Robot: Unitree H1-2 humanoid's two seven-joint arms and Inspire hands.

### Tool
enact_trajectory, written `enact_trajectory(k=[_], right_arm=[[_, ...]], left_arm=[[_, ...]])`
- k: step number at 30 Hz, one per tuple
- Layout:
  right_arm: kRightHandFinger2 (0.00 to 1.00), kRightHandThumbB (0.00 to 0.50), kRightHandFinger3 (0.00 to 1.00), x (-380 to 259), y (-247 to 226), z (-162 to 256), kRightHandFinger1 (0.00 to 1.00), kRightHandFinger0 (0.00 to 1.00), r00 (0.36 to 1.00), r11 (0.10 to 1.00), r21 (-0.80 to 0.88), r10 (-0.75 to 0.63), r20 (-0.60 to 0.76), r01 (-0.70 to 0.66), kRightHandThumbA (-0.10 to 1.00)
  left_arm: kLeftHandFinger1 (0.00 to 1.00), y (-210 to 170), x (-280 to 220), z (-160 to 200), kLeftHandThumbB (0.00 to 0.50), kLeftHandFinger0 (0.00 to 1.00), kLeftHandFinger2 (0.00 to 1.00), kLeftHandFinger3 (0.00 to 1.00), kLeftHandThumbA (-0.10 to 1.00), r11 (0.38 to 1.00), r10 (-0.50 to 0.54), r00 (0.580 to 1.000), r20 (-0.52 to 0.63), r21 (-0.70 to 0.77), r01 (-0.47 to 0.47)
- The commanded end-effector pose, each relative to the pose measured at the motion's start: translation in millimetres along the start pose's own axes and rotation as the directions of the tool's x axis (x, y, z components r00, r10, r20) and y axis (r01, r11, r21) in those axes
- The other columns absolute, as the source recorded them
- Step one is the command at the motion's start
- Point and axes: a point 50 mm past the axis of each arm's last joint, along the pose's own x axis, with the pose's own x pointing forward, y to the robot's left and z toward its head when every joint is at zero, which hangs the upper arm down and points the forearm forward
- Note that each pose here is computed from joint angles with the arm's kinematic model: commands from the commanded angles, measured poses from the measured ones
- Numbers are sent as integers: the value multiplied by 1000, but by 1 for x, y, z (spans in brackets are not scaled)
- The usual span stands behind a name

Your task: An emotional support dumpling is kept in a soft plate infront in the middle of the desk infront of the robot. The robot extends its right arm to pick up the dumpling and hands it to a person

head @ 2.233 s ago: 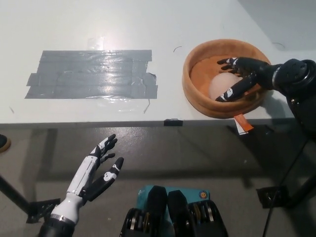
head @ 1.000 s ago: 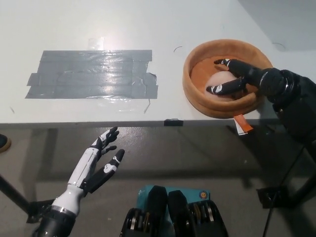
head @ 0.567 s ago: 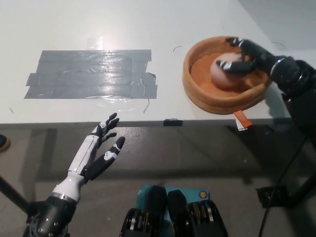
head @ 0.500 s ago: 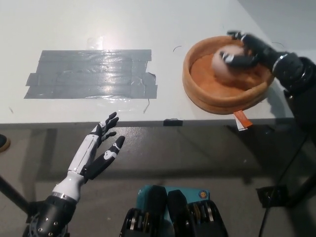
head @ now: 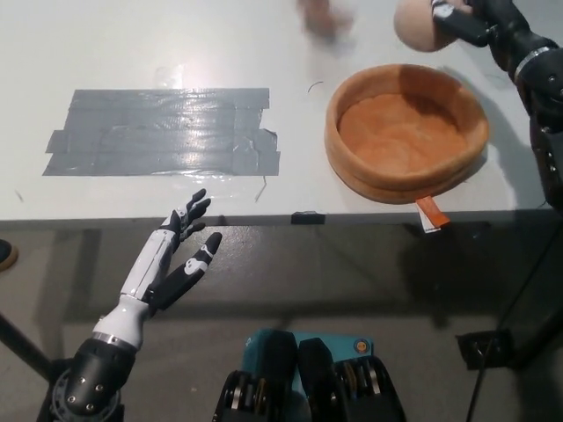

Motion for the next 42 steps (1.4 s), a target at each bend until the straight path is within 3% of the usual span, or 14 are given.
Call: enact_trajectory(k=[1,5,9,13,15,22,26,28,31,35,37,41,42], right_arm=[[1000,130,1000,6,-1,54,606,107,991,954,300,-24,130,-16,-100],[964,163,956,6,4,48,545,41,993,934,357,-36,112,-6,-100],[940,132,994,5,4,41,523,0,994,880,473,-20,108,-34,-100],[932,133,1000,3,8,40,530,0,994,851,524,-25,106,-34,-100],[993,131,997,3,10,45,604,98,992,886,462,-36,120,-24,-100],[992,129,982,2,28,55,568,35,989,928,371,-19,149,-38,-100],[976,155,955,11,42,66,602,76,985,974,223,-8,170,-31,-100],[945,140,920,16,51,73,595,59,982,989,142,5,189,-33,-100],[913,150,904,20,62,78,550,27,983,998,61,13,181,-24,-100],[959,146,948,21,85,85,553,19,982,998,-59,39,186,-29,-100],[964,151,916,23,94,85,585,48,980,995,-98,50,193,-31,-100],[928,183,902,26,108,82,577,55,979,990,-133,64,194,-38,-100],[896,169,873,27,111,82,539,28,978,989,-145,63,198,-34,-100]], left_arm=[[996,5,13,16,130,972,956,985,692,1000,11,998,67,10,-12],[1000,4,13,17,121,980,957,990,694,1000,12,998,69,10,-12],[1000,1,11,18,97,1000,970,1000,697,1000,3,998,62,1,-3],[1000,-2,8,17,98,1000,966,1000,697,1000,3,998,62,-1,-3],[996,-2,8,17,92,985,957,999,693,1000,4,998,64,9,-5],[1000,-8,-2,12,95,986,962,1000,694,1000,-9,999,43,-1,9],[1000,-8,-2,12,98,997,968,1000,699,1000,-15,999,32,-5,15],[1000,-8,0,13,94,1000,968,1000,698,1000,-17,999,39,-3,17],[1000,-7,1,13,93,999,968,1000,699,1000,-22,999,47,4,21],[994,-7,1,13,97,989,952,996,702,1000,-16,999,48,5,16],[991,-8,1,13,102,982,946,991,691,1000,-14,999,50,-2,14],[989,-8,2,14,108,974,944,989,689,1000,-17,999,46,2,17],[991,-8,2,14,116,975,946,989,689,1000,-17,999,41,1,17]])
